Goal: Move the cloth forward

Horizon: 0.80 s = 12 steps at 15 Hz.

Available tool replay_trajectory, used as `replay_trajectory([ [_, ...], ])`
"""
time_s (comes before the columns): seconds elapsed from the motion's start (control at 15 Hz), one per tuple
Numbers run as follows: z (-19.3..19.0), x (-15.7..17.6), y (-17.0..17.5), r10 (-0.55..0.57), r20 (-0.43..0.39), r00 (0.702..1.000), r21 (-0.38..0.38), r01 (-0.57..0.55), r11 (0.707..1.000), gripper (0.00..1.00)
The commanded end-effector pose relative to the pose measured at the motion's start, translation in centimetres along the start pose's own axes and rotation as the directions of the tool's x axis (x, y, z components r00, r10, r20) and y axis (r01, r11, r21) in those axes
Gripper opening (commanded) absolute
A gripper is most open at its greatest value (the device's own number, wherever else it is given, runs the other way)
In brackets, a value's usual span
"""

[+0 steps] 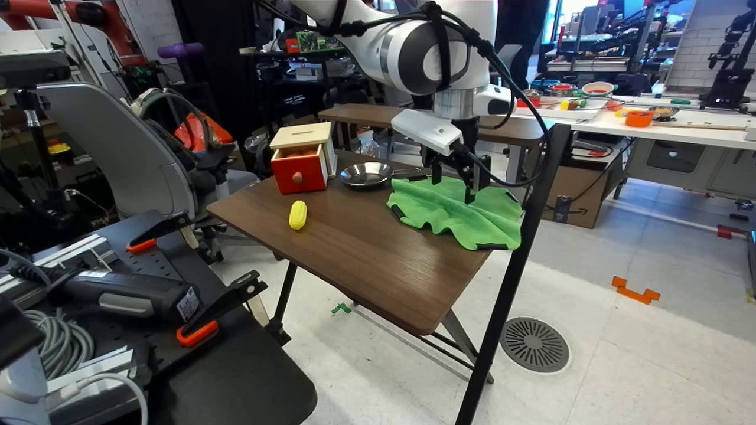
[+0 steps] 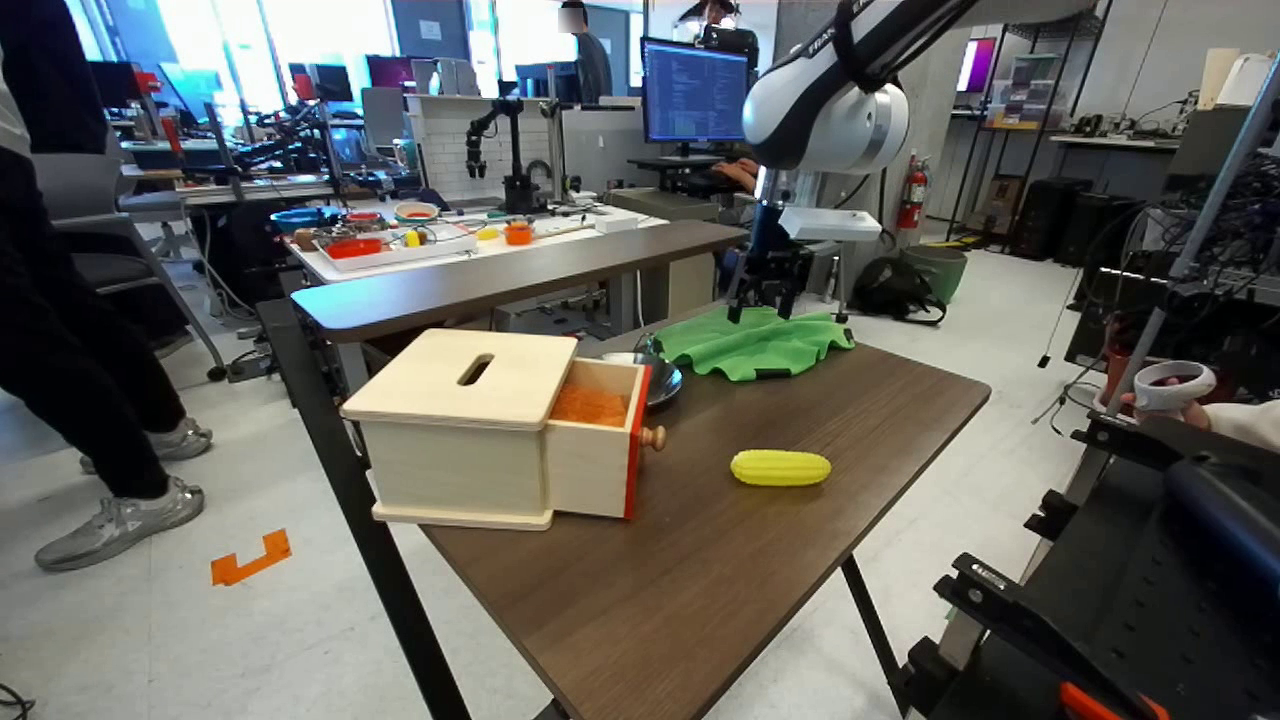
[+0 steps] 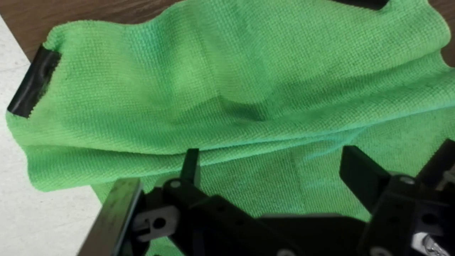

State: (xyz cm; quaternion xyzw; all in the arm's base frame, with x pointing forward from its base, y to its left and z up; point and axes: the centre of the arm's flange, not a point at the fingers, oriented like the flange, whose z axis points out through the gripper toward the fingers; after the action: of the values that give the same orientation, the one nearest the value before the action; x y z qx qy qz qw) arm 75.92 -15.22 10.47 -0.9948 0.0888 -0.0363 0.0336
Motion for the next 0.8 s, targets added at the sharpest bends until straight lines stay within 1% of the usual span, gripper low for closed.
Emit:
replay_trajectory([
  [0.0,2.1,2.8,0.2,-0.028,0.053,0.998,0.000,0.028,1.000,1.00],
  [0.4,3.9,0.7,0.8,-0.046,0.162,0.986,-0.015,0.049,0.999,1.00],
  [0.73,3.2,-1.9,0.9,-0.076,0.203,0.976,-0.021,0.082,0.996,1.00],
])
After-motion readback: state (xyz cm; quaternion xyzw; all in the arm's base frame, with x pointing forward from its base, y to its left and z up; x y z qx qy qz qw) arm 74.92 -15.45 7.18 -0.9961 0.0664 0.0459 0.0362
